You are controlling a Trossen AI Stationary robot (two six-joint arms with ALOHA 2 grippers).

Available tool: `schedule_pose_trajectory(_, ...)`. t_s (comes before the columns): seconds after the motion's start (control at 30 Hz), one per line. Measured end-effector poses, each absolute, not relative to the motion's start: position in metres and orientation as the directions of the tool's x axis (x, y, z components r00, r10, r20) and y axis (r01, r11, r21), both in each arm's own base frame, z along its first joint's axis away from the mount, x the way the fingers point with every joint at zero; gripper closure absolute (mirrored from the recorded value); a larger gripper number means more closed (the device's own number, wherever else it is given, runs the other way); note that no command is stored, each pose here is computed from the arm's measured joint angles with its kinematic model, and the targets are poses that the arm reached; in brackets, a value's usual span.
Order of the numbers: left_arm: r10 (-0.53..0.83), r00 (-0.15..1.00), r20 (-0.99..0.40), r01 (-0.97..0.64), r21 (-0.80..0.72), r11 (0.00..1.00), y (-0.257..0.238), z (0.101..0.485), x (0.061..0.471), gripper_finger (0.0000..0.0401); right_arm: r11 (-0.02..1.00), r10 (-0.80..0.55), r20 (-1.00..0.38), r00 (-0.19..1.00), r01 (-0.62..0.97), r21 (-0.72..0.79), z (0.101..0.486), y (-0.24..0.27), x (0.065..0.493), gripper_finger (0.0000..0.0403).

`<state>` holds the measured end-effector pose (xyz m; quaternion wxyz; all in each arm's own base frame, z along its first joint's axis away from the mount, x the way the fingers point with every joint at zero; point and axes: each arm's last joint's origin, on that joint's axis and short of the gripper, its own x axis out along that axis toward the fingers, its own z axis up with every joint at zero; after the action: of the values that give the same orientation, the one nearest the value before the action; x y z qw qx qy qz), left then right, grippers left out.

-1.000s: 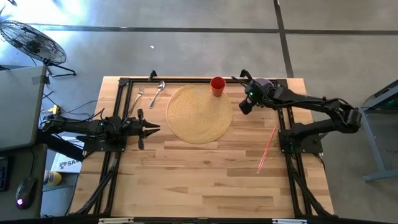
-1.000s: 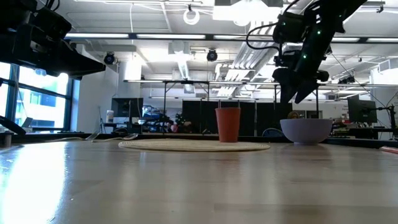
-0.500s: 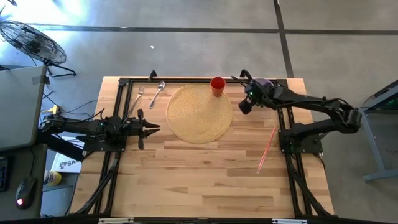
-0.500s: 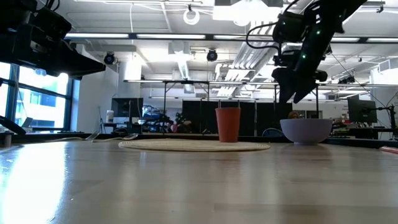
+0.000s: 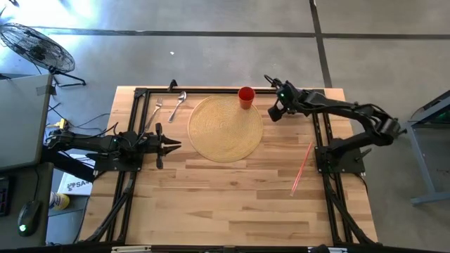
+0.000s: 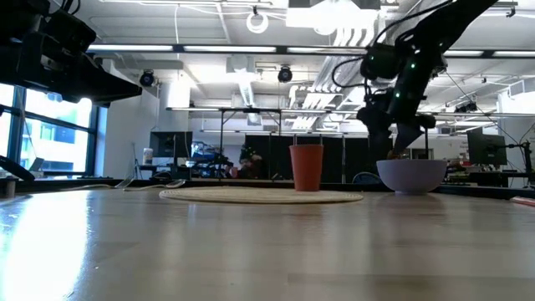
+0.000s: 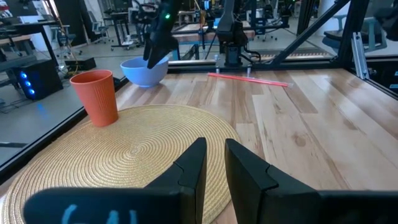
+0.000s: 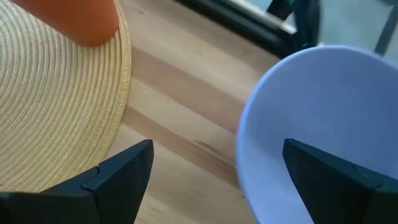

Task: Pick & Place Utensil
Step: Put the purple bowl on the brown mat to the bottom left of the orange cup

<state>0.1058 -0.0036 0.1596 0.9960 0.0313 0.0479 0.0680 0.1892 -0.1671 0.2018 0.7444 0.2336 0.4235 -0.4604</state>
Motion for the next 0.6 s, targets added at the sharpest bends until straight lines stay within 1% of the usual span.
schedule_pose_trajectory(0.1, 0.138, 0.986, -0.091, -0.132, 0.069, 0.989, -0.004, 0.16, 0.106, 0.0345, 0.454, -0.467, -0.863, 0.192, 0.889, -0.048, 0.195, -0.175, 0.191, 0.0063)
schedule_pose_trajectory(0.3, 0.139, 0.986, -0.091, -0.132, 0.07, 0.989, -0.004, 0.16, 0.106, 0.0345, 0.428, -0.439, -0.887, 0.146, 0.902, -0.063, 0.184, -0.182, 0.19, 0.0103)
schedule_pose_trajectory(0.43, 0.139, 0.986, -0.091, -0.132, 0.07, 0.989, -0.004, 0.16, 0.106, 0.0345, 0.414, -0.432, -0.89, 0.142, 0.908, -0.057, 0.183, -0.182, 0.189, 0.0126)
schedule_pose_trajectory(0.6, 0.141, 0.986, -0.092, -0.134, 0.079, 0.988, -0.004, 0.16, 0.106, 0.0345, 0.399, -0.434, -0.889, 0.144, 0.916, -0.046, 0.184, -0.182, 0.19, 0.0146)
